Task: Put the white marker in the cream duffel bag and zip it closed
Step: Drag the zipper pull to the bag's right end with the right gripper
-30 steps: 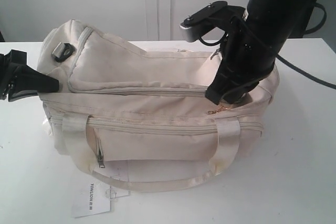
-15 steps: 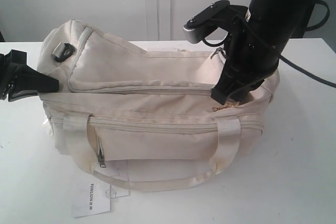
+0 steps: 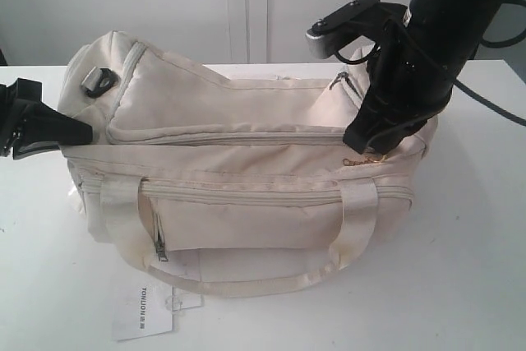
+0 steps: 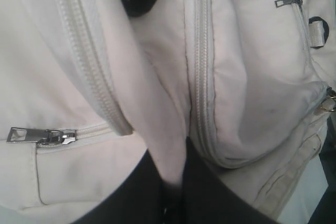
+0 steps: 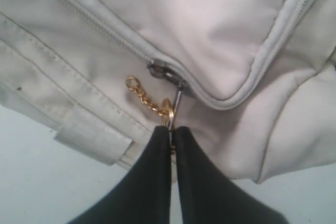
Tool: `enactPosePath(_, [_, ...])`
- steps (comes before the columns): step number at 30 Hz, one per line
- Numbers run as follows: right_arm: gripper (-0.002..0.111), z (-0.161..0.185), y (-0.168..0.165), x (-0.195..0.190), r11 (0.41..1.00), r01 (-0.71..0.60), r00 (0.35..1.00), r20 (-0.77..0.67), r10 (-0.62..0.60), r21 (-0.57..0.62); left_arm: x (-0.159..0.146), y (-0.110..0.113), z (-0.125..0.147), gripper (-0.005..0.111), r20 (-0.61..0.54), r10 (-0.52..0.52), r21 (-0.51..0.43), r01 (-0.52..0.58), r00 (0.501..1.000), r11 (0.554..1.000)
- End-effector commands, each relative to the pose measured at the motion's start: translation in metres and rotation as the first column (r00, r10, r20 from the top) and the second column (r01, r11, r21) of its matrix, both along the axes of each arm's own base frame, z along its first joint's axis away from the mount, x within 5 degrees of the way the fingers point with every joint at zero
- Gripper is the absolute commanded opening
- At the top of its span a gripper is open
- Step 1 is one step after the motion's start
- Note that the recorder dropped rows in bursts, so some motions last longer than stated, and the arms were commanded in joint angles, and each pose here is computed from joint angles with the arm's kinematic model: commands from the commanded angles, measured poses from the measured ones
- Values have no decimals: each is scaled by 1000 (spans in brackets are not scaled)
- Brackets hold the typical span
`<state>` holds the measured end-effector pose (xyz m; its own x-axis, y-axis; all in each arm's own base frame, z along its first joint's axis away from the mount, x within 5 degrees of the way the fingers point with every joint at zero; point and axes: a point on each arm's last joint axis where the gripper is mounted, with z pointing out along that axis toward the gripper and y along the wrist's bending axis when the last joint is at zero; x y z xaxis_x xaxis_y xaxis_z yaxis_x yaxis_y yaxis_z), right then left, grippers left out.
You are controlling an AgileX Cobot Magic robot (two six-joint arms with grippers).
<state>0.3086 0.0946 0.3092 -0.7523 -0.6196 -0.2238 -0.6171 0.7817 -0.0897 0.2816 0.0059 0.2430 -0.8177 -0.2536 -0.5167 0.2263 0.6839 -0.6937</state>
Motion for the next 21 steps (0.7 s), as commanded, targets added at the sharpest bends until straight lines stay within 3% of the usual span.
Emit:
enactPosePath(1, [0,3,-2,-3,1000,-14,1000,-3,14,22,-1,1,2,0,18,-5,7,5,1000,1000])
enactPosePath(4, [0,3,0,-3,999,-22,1000,-9,22,44,-3,0,0,4,11,-29,26,29,1000,999])
enactPosePath(6, [0,3,0,-3,999,-24,1000,-8,24,44,-6,-2,1,19,17,-78,25,77,997,997])
enactPosePath(11, [0,3,0,-3,999,-25,1000,-8,26,43,-14,-3,14,77,11,-172,65,171,985,983])
enactPosePath(14, [0,3,1,-4,998,-38,999,-11,39,58,-20,4,38,79,27,-146,82,143,989,986])
enactPosePath(18, [0,4,7,-5,991,-62,998,-22,65,120,-34,6,86,75,191,-139,152,111,972,982])
enactPosePath(21, [0,4,10,-6,986,-76,996,-26,81,151,-50,-7,117,75,363,-212,170,159,907,973])
